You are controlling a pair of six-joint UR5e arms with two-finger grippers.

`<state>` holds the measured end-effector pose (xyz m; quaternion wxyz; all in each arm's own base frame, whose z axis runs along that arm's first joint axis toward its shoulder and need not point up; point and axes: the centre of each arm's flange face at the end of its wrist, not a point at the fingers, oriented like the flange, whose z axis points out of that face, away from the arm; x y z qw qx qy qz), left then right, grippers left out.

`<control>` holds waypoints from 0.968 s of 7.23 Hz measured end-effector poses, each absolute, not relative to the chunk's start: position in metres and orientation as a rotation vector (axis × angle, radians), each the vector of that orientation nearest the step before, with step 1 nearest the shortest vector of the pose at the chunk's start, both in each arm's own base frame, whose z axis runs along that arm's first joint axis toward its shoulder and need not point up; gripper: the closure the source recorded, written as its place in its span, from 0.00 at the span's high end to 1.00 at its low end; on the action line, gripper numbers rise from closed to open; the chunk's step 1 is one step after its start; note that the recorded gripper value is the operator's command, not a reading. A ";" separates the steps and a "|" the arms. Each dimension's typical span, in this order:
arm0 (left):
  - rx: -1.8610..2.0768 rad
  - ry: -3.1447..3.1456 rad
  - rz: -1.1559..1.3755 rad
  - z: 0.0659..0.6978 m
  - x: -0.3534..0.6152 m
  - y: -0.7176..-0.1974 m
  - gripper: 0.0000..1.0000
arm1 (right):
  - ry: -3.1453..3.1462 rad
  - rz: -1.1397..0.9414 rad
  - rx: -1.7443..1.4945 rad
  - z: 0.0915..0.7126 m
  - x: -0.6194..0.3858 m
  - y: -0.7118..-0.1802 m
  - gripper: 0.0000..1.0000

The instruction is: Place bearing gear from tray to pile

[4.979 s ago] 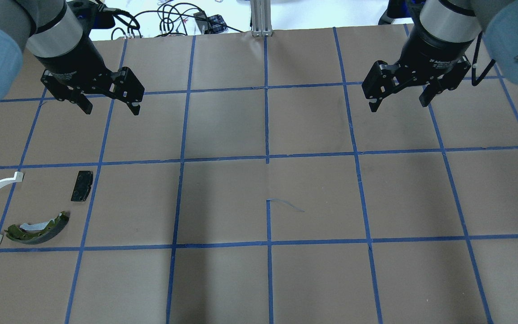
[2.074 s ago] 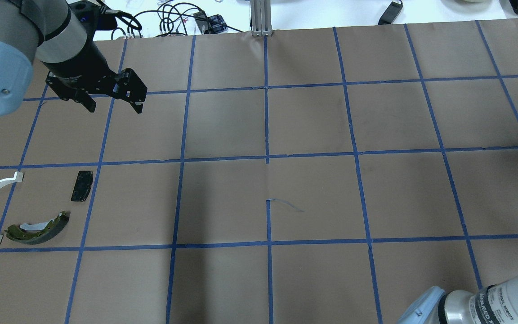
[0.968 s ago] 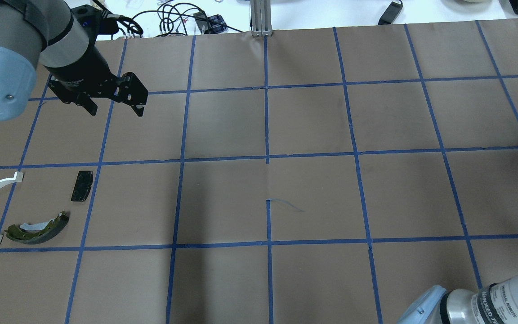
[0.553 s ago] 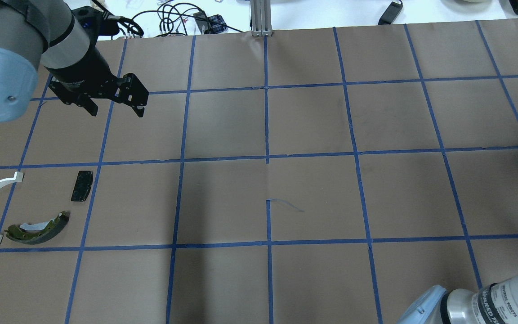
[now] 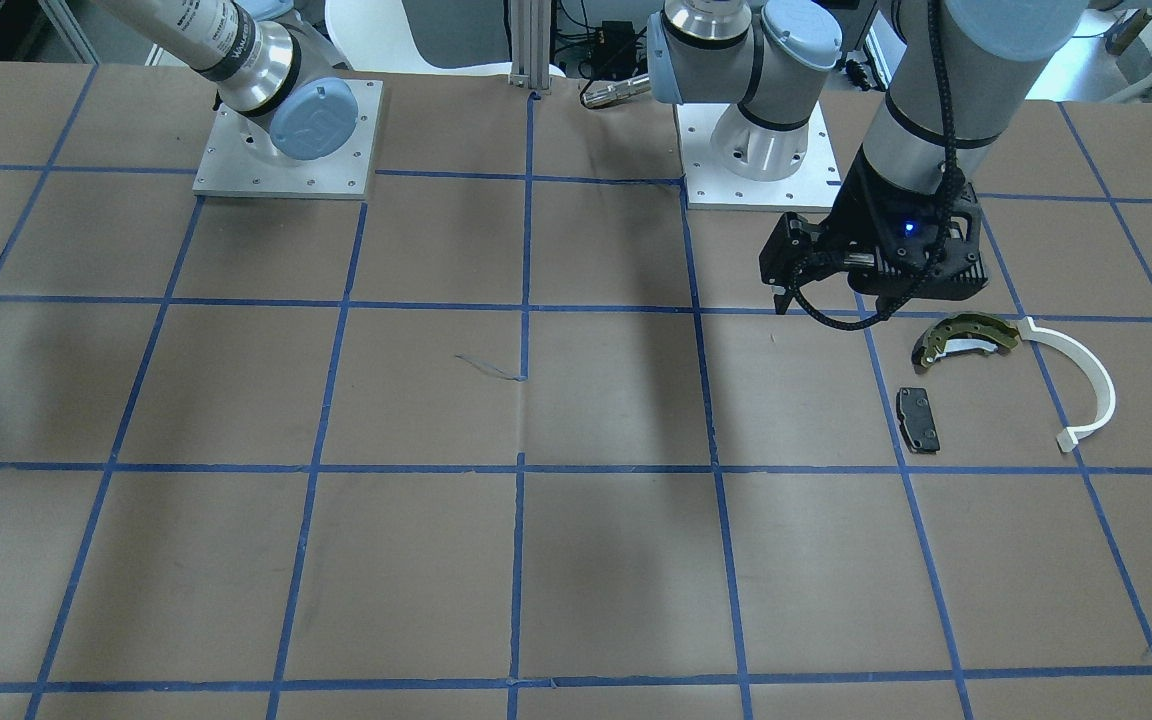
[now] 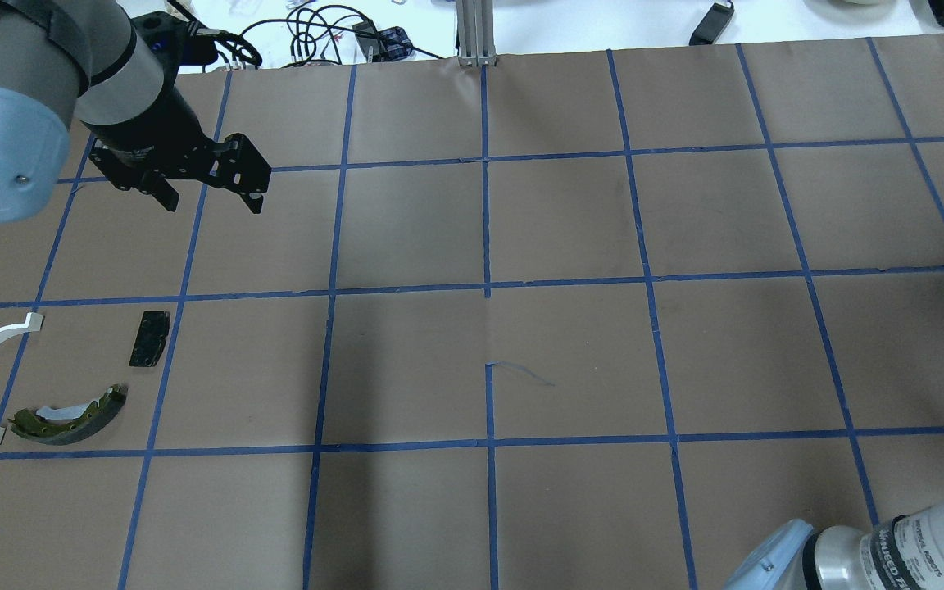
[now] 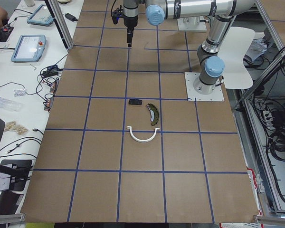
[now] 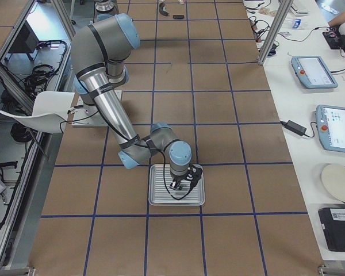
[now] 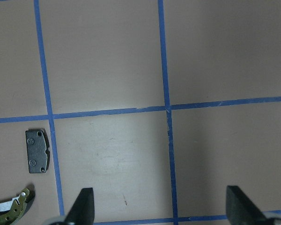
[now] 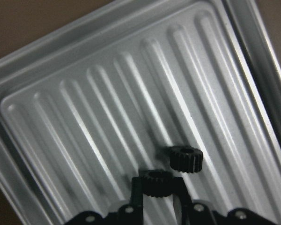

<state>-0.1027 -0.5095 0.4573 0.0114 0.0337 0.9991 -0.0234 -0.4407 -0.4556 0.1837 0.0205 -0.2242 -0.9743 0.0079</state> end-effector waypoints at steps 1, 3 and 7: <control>0.105 3.116 -0.074 0.457 -0.103 -0.509 1.00 | -3.022 0.025 -0.696 0.184 -0.441 -0.456 0.14; 0.105 3.116 -0.074 0.458 -0.103 -0.509 1.00 | -3.010 0.028 -0.726 0.189 -0.439 -0.456 0.13; 0.105 3.116 -0.073 0.458 -0.103 -0.509 1.00 | -3.046 -0.029 -0.672 0.265 -0.328 -0.487 0.07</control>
